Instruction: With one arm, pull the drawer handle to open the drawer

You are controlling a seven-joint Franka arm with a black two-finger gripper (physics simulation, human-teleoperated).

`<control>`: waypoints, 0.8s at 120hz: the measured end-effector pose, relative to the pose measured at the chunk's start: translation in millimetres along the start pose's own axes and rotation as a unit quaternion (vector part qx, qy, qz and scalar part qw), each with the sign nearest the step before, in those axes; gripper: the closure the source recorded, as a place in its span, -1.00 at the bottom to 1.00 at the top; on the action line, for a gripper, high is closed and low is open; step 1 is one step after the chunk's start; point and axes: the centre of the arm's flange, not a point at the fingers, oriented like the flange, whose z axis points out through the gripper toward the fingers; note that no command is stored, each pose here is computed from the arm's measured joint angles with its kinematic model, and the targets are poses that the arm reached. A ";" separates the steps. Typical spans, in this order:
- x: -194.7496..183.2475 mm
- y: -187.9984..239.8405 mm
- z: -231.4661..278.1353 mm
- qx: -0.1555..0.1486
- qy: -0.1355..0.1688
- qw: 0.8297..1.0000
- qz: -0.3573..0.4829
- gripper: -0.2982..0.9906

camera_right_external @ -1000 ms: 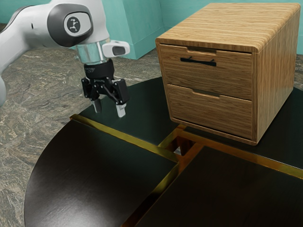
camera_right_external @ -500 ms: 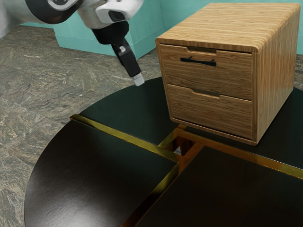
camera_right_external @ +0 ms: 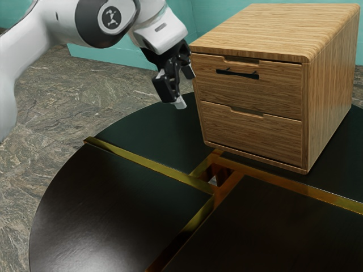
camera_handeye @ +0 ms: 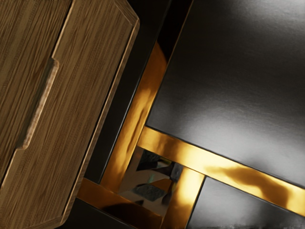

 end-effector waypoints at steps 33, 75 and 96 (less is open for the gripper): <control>7.9 -6.8 10.0 0.016 0.005 0.997 0.080 -0.53; 31.9 -30.2 39.2 0.033 0.026 0.988 0.148 -0.53; 37.8 -38.8 48.9 0.039 0.032 0.985 0.167 -0.53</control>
